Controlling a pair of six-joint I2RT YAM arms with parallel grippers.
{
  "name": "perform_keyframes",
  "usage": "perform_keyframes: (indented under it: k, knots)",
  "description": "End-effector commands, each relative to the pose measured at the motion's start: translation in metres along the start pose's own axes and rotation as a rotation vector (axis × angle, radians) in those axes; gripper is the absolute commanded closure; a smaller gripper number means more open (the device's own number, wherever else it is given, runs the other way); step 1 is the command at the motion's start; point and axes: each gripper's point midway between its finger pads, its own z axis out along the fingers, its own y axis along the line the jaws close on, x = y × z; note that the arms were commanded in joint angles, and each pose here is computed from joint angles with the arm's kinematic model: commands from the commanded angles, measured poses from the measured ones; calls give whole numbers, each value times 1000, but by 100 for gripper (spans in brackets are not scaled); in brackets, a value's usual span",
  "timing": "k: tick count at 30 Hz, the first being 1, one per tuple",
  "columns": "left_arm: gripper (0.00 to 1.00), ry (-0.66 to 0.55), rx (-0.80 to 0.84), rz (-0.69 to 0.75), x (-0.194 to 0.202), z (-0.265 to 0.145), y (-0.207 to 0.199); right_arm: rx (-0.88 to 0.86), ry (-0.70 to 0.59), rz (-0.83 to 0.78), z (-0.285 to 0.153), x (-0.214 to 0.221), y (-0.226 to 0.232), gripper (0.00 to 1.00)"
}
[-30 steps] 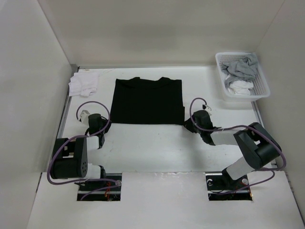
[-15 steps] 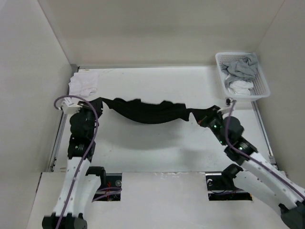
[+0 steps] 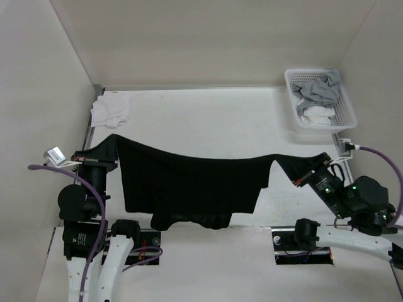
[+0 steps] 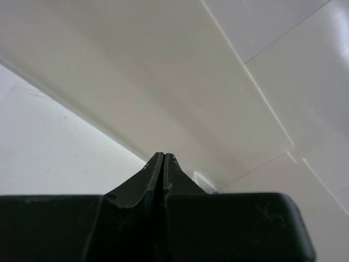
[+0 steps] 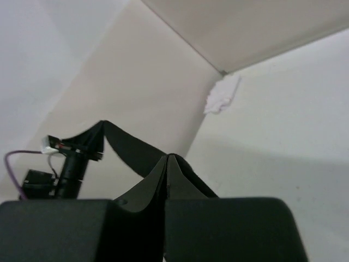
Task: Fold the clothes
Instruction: Fold the tank top
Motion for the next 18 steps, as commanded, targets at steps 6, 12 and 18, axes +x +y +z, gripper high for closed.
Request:
perform_keyframes:
  k: [6,12,18]
  knots:
    - [99,220,-261,66,98,44,105,297,30,-200,60,53,-85,100]
    - [99,256,-433,91,157,113,182,438,78,-84,151,57,-214,100]
    - [99,311,-495,123,209,211,218,528,122,-32,241,44,-304,100]
